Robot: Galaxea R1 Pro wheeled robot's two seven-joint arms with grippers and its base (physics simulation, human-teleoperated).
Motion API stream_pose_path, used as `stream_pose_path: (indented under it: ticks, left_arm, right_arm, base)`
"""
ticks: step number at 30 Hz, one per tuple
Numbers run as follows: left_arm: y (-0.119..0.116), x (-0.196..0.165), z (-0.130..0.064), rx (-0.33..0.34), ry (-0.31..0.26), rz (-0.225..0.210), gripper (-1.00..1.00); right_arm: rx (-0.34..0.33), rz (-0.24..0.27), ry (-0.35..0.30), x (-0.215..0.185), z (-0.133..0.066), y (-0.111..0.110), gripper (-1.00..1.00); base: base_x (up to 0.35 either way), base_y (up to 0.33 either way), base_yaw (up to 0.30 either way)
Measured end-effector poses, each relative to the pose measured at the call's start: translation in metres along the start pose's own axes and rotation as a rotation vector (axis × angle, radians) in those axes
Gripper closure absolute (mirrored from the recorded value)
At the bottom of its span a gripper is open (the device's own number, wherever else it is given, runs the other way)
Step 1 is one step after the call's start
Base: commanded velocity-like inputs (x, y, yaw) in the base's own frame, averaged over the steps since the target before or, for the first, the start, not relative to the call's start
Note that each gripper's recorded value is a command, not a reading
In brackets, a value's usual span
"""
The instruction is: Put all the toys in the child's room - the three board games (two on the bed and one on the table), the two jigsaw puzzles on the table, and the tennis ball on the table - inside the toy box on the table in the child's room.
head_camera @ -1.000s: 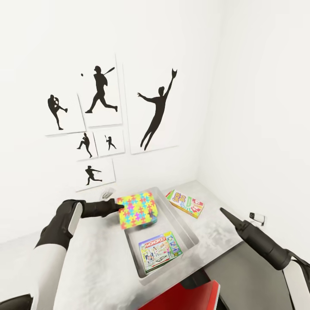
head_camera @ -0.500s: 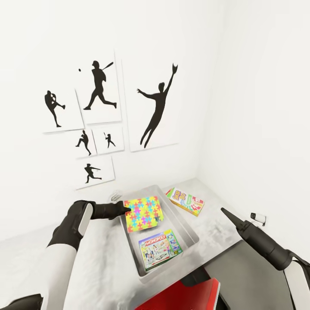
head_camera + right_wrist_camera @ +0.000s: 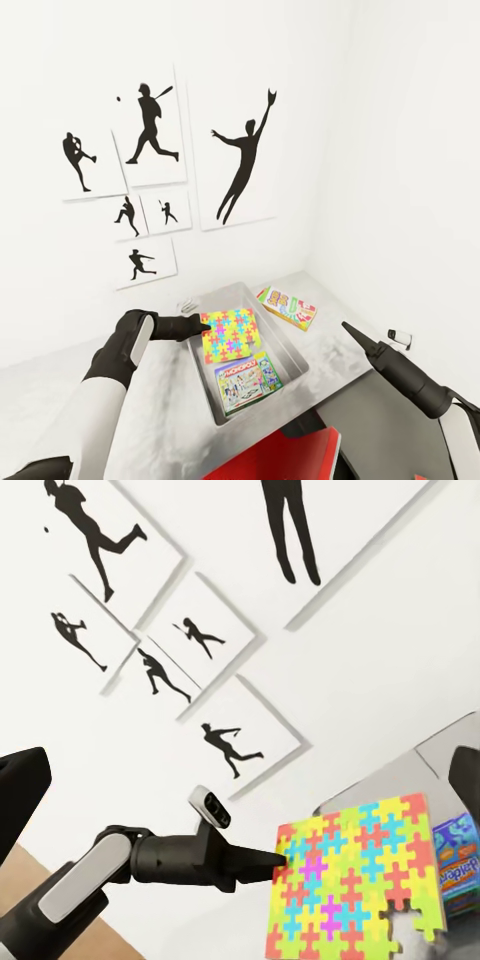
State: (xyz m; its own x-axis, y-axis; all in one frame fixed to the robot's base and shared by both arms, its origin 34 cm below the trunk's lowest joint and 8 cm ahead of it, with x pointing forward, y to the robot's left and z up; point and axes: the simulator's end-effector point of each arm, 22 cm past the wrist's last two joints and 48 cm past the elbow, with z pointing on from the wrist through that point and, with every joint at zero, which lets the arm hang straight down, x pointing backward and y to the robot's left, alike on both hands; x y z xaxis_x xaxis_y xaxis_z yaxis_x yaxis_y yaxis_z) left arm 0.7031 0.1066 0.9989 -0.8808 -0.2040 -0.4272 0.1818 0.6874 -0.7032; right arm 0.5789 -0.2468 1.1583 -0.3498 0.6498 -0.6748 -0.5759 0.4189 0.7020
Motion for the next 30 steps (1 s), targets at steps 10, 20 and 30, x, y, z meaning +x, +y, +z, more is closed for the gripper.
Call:
stream_pose_path:
  ticks: [10, 20, 30]
  left_arm:
    - [0.007, 0.003, 0.006, -0.009, 0.003, -0.004, 1.0]
    - [0.006, 0.008, 0.015, 0.0, 0.017, -0.01, 1.0]
    - [0.002, 0.022, 0.023, 0.0, 0.062, 0.006, 1.0]
  right_arm:
    - [0.011, 0.011, 0.007, 0.005, 0.001, -0.007, -1.0]
    - [0.017, 0.02, 0.012, 0.009, 0.001, -0.012, -1.0]
    - [0.018, 0.022, 0.011, 0.009, 0.0, -0.012, -1.0]
  base:
    - [0.0, 0.0, 0.0]
    - [0.0, 0.0, 0.0]
    - [0.0, 0.0, 0.0]
